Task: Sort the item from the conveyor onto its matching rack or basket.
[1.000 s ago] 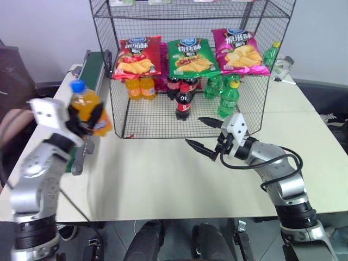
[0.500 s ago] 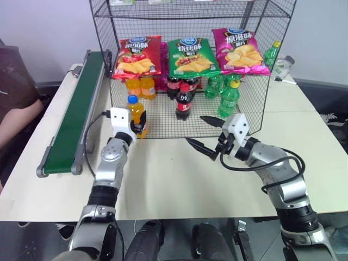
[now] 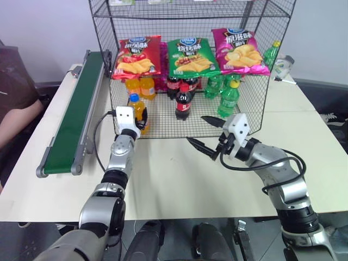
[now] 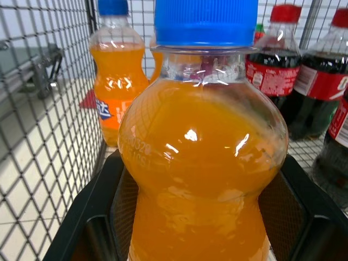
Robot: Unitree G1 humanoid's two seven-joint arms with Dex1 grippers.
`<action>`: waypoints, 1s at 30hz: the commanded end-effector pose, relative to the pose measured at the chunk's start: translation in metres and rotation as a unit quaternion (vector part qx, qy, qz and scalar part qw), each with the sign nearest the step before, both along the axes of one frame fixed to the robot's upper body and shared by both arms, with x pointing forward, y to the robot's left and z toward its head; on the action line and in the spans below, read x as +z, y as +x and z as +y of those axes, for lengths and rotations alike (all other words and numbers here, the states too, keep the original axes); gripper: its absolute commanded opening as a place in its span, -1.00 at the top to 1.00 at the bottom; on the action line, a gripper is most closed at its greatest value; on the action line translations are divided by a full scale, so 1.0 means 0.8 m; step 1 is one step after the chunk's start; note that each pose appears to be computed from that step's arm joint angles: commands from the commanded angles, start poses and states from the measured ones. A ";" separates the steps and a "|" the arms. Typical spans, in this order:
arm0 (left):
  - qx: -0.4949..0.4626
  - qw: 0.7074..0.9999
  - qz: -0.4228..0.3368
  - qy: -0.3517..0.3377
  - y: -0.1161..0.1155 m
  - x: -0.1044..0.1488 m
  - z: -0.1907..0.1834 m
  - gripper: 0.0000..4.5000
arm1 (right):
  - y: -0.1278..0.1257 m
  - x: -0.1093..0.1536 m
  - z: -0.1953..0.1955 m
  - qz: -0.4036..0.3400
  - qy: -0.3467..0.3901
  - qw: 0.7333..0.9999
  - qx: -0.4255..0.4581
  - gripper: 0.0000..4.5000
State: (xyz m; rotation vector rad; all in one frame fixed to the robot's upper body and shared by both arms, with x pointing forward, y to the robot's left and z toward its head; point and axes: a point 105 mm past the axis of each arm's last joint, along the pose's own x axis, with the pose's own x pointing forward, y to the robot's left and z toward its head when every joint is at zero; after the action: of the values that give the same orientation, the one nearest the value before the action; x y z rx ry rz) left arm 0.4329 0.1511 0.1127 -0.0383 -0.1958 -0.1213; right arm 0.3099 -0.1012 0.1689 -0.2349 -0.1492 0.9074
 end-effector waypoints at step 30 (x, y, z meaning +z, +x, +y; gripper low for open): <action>-0.126 0.990 -0.006 0.067 -0.122 0.080 0.062 -0.97 | -0.009 0.018 -0.009 -0.024 -0.005 1.000 0.005 -1.00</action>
State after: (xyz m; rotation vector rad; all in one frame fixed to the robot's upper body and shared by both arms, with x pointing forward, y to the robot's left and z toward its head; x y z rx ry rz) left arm 0.3443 0.1955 0.1601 0.0690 -0.1668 -0.3530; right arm 0.3049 -0.1037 0.1686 -0.2515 -0.1344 0.9224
